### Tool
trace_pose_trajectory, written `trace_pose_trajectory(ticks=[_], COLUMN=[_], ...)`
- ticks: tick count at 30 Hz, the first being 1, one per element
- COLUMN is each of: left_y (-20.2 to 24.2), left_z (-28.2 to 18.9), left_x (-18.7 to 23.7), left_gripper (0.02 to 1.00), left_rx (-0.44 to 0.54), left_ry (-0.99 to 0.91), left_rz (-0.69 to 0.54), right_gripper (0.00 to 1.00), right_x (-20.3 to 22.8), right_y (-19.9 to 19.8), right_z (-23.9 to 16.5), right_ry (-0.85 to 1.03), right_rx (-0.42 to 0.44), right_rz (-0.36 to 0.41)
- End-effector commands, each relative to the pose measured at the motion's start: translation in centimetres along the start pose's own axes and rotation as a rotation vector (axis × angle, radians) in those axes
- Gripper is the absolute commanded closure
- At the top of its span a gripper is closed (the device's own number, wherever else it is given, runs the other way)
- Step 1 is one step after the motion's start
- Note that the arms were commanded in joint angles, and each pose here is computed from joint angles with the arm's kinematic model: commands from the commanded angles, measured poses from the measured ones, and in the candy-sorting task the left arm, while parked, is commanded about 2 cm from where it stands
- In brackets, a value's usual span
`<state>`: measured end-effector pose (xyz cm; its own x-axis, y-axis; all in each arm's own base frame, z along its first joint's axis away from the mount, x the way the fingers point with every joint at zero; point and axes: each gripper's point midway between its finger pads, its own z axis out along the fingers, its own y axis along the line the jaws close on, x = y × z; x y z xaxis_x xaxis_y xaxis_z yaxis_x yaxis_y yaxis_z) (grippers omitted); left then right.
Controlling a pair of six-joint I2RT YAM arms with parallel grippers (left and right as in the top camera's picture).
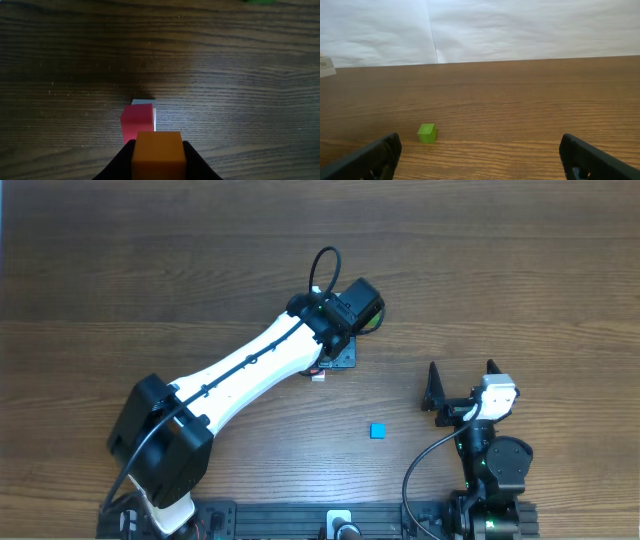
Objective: Stack Cubes
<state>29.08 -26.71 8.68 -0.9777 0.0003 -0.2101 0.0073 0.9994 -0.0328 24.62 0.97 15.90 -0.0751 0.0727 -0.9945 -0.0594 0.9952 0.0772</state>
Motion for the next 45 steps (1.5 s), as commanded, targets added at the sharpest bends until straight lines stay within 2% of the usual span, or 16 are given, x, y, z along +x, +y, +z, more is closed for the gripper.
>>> trace_pose_trajectory(ticks=[1, 45], left_y=[0.4, 2.2], left_z=[0.8, 2.8], left_x=[0.4, 1.0], left_gripper=[0.928, 0.908], left_rx=[-0.014, -0.040], left_ry=[0.016, 0.033], left_rz=[-0.018, -0.042], right_gripper=[0.009, 0.009], right_x=[0.1, 0.1], right_y=[-0.2, -0.2], right_z=[0.0, 0.0], right_ry=[-0.001, -0.001], right_rx=[0.009, 0.009], right_rz=[-0.006, -0.006])
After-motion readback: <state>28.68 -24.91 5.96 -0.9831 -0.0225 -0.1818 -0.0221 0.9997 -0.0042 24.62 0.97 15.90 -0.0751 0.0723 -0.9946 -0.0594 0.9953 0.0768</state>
